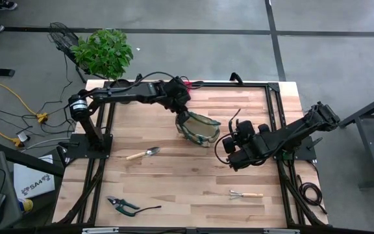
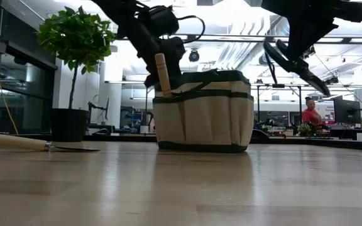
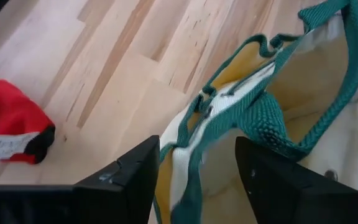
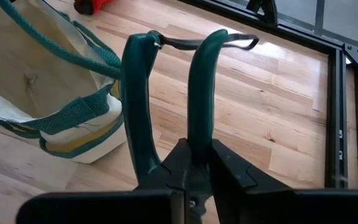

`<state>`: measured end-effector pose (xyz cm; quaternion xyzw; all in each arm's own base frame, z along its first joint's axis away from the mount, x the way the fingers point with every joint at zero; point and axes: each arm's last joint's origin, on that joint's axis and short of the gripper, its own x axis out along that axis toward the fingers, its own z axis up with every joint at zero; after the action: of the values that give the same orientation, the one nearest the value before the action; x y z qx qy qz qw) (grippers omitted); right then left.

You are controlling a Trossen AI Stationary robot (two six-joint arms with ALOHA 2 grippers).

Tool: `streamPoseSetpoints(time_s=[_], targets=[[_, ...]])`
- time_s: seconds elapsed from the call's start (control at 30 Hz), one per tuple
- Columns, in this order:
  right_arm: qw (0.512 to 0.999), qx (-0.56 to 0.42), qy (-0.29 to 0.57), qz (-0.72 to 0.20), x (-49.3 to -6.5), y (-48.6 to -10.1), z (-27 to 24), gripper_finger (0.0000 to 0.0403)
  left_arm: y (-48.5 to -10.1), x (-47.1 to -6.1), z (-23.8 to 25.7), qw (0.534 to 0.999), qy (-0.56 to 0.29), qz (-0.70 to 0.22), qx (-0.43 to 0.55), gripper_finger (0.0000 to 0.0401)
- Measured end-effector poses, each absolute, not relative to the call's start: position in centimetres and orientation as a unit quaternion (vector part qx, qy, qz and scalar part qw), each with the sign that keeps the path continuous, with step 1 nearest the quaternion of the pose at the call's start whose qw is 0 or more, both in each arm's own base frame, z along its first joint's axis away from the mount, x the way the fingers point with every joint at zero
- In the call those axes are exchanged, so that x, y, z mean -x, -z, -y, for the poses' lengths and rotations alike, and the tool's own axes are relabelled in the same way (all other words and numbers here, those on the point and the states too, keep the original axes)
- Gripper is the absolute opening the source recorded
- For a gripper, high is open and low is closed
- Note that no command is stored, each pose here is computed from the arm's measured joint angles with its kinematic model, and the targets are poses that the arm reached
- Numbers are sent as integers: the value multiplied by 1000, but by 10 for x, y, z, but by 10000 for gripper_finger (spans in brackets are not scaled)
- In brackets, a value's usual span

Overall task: Pick & Place Garden tools in Gardening bag
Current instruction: Put the top black shear scissor into the gardening bag

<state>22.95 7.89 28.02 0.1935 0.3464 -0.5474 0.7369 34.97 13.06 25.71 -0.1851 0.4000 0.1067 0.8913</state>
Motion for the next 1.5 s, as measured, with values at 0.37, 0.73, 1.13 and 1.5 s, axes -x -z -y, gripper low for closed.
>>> streamPoseSetpoints(time_s=[0.37,0.73,1.13,1.5], targets=[[735,-196,545,-352,-230,-280,-79,9,-279,-347,-130,882,-105,-432,155,207],[742,-186,547,-340,-230,-281,-79,2,-297,-341,-129,878,-111,-446,132,207],[729,-202,546,-360,-230,-279,-78,4,-312,-329,-125,883,-116,-438,122,207],[692,-210,563,-400,-239,-278,-49,4,-307,-325,-126,878,-118,-450,115,207]])
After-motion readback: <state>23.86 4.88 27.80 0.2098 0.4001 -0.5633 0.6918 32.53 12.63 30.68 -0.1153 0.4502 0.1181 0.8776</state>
